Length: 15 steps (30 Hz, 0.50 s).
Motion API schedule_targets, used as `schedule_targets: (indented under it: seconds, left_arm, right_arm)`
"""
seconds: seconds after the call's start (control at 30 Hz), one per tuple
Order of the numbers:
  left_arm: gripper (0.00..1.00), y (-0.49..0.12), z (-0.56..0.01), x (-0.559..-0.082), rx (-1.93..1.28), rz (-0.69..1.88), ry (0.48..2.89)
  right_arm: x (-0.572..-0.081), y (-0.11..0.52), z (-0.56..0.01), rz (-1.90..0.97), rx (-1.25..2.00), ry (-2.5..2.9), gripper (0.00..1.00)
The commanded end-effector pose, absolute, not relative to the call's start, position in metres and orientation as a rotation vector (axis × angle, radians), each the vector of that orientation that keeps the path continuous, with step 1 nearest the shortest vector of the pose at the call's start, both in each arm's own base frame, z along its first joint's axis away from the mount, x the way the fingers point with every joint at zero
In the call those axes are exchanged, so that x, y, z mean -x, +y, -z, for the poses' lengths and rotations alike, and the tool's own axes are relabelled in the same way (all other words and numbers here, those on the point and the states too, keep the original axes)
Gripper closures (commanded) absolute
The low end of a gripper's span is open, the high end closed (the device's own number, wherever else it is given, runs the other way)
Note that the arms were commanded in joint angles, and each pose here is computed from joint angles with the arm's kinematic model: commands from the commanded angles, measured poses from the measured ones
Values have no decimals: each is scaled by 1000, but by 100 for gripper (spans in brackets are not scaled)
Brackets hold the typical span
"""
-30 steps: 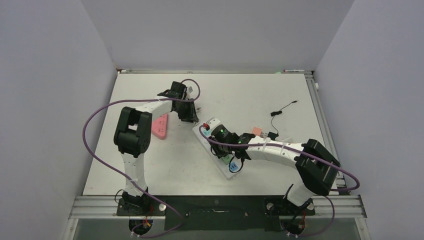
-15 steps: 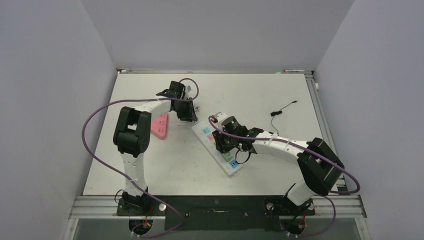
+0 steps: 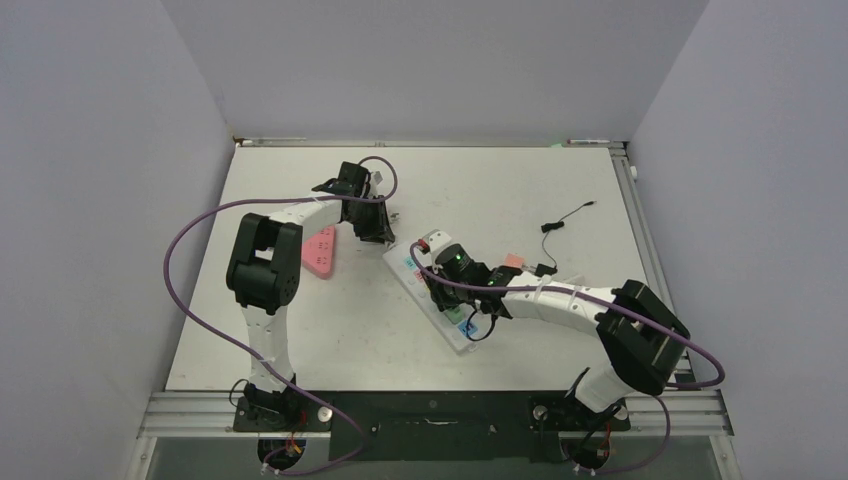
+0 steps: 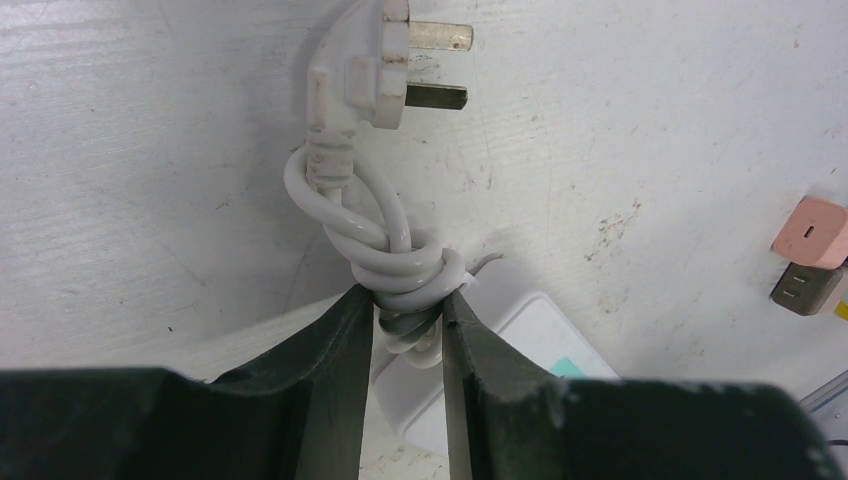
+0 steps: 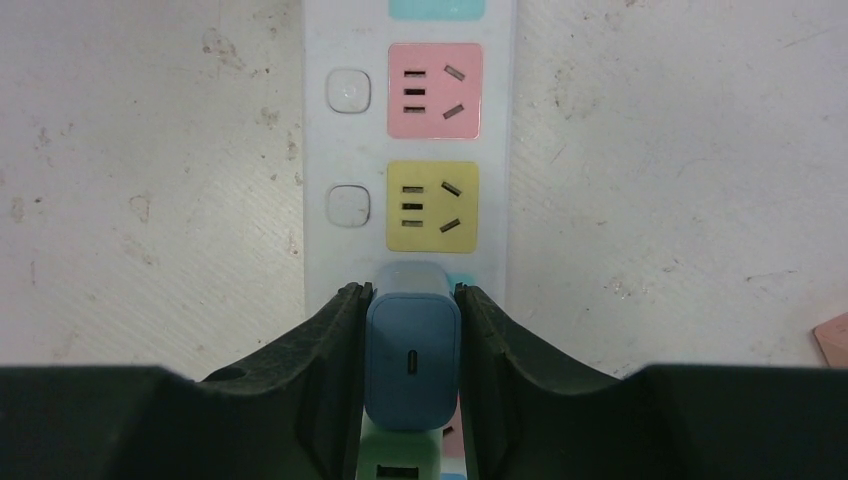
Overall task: Pull the plug off the socket
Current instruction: Remove the plug from the socket.
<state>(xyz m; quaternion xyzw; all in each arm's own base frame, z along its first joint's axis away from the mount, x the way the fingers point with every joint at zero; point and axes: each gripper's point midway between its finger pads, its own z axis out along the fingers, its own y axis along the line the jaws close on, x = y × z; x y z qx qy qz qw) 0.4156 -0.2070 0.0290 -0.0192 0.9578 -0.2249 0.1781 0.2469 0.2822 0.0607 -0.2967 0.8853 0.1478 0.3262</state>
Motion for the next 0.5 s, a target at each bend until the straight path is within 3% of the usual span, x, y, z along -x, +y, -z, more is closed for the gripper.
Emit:
schedule_targets:
  seconds: [0.0, 0.47]
  left_arm:
    - [100, -190, -15, -423, 52, 540, 2718]
    - [100, -189, -14, -423, 53, 536, 2721]
  right_arm:
    - [-255, 262, -73, -161, 724, 2243, 95]
    - [-248, 264, -81, 43, 793, 2150, 95]
